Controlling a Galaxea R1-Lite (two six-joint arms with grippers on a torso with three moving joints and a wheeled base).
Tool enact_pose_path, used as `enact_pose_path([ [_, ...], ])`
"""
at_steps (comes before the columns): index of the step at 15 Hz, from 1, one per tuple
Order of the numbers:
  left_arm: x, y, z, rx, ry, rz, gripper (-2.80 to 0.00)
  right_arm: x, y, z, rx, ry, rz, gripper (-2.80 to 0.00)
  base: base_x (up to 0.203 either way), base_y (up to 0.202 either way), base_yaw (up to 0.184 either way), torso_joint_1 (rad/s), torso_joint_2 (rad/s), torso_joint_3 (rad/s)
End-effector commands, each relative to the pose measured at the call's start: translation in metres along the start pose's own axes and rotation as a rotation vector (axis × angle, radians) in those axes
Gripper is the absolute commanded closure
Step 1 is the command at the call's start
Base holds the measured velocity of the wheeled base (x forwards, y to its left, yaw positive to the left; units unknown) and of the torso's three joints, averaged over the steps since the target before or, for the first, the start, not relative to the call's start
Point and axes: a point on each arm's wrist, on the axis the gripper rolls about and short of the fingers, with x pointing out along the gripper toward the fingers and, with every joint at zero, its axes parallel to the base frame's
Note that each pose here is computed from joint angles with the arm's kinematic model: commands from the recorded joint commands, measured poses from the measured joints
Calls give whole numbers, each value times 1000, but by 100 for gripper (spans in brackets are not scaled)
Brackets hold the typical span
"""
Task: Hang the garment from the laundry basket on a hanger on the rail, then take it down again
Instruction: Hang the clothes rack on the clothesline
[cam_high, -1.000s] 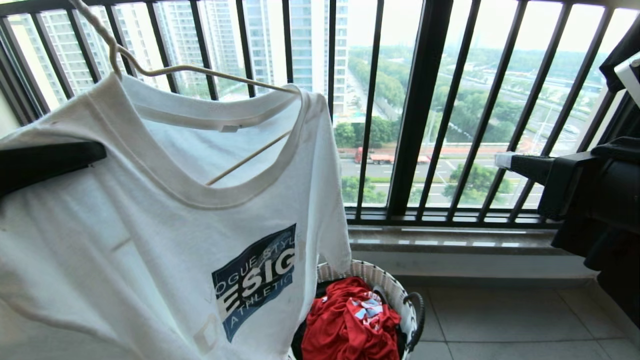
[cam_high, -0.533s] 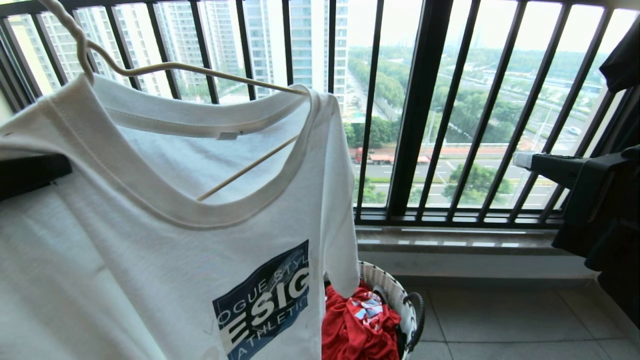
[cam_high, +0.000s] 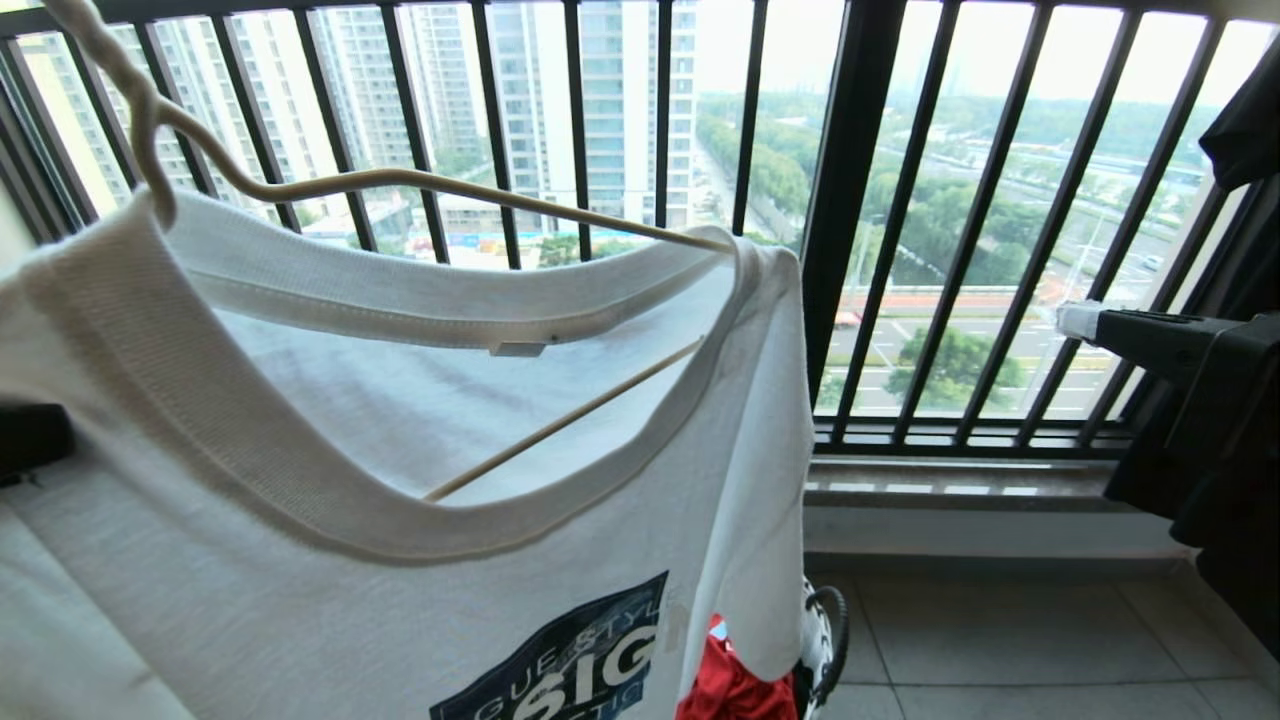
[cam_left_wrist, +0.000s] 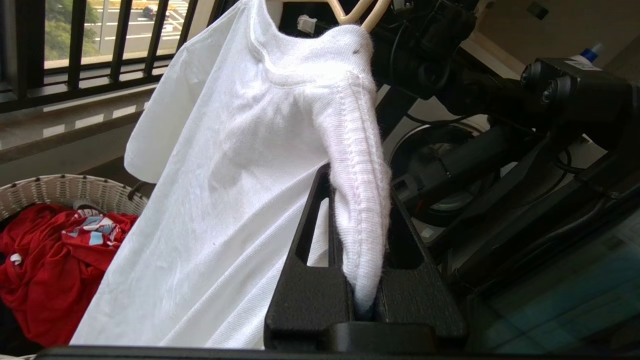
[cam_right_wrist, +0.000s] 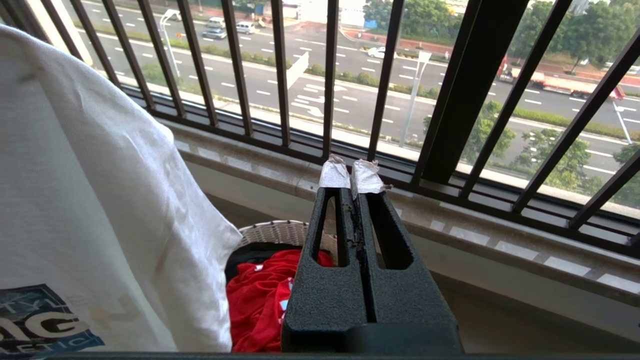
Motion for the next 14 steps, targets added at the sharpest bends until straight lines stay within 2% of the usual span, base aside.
enact_pose_path([
  [1,1,1,0,-8,9,-9,0,-4,-1,2,4,-15,-1,0,0,0,0,28,-189,-237],
  [3,0,0,0,-20,26,-36,0,-6,-1,3,-1,-21,-1,0,0,0,0,71,-291,-321],
  [7,0,-1,0,-22,29,-42,0,-6,-1,3,-1,-21,-1,0,0,0,0,96,-491,-333],
  [14,1,0,-3,-31,59,-75,0,-6,-1,3,-1,-22,-1,0,0,0,0,158,-464,-315],
])
